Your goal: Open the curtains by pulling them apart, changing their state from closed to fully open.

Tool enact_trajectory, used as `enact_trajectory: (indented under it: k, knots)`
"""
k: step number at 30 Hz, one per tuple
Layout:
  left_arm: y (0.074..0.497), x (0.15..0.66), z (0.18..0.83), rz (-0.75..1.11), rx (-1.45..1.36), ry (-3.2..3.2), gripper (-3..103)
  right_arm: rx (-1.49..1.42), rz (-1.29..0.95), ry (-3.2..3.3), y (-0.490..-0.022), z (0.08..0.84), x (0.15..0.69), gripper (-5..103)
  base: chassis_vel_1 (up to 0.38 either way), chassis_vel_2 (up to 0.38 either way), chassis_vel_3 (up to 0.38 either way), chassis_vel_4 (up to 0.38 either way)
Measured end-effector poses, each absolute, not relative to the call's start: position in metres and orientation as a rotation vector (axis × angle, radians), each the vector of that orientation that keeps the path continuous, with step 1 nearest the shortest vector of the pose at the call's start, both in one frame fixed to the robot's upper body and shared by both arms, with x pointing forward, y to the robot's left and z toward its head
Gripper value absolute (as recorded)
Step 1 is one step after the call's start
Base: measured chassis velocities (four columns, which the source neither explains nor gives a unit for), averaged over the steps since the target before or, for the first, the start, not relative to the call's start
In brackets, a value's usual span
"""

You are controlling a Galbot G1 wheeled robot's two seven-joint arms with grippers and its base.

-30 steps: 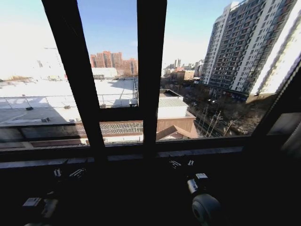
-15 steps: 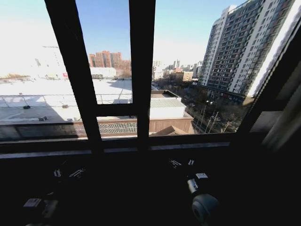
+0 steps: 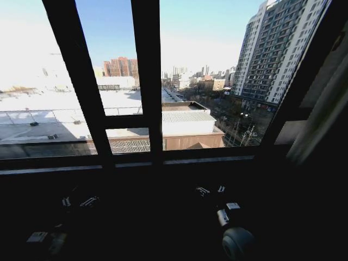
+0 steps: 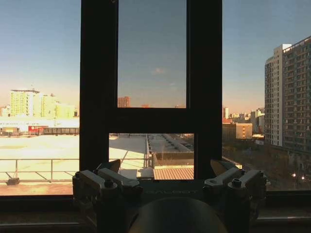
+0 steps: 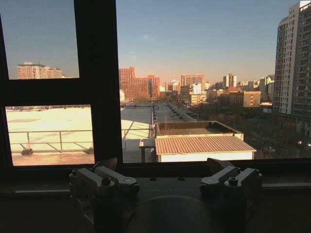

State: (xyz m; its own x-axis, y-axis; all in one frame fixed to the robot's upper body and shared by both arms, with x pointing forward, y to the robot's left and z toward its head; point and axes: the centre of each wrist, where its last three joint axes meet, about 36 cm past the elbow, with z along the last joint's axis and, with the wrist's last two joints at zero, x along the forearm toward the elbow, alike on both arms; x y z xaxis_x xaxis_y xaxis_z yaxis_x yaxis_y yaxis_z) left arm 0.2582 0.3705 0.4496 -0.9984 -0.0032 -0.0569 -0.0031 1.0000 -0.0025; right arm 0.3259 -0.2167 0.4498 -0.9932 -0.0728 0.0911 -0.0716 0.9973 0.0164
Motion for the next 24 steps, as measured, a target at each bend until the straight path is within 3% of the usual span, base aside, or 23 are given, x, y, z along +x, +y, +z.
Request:
enact_trajectory:
  k: [11, 16, 24]
  knots:
    - [0.3665, 0.2542, 0.4495, -0.016, -0.017, 3.075, 100, 0.105, 0.013, -3.063, -0.2187, 0.4483, 0.3251, 100, 0.336, -0.288, -0.329, 0.291]
    - [0.3676, 0.2539, 0.4500, -0.015, -0.028, 3.072, 100, 0.100, 0.016, -3.063, -0.2193, 0.4486, 0.3243, 100, 0.044, -0.012, -0.107, 0.159]
    - [0.3662, 0.2494, 0.4476, -0.041, -0.046, 3.076, 100, 0.105, 0.015, -3.072, -0.2178, 0.4530, 0.3210, 100, -0.044, 0.039, 0.052, -0.043]
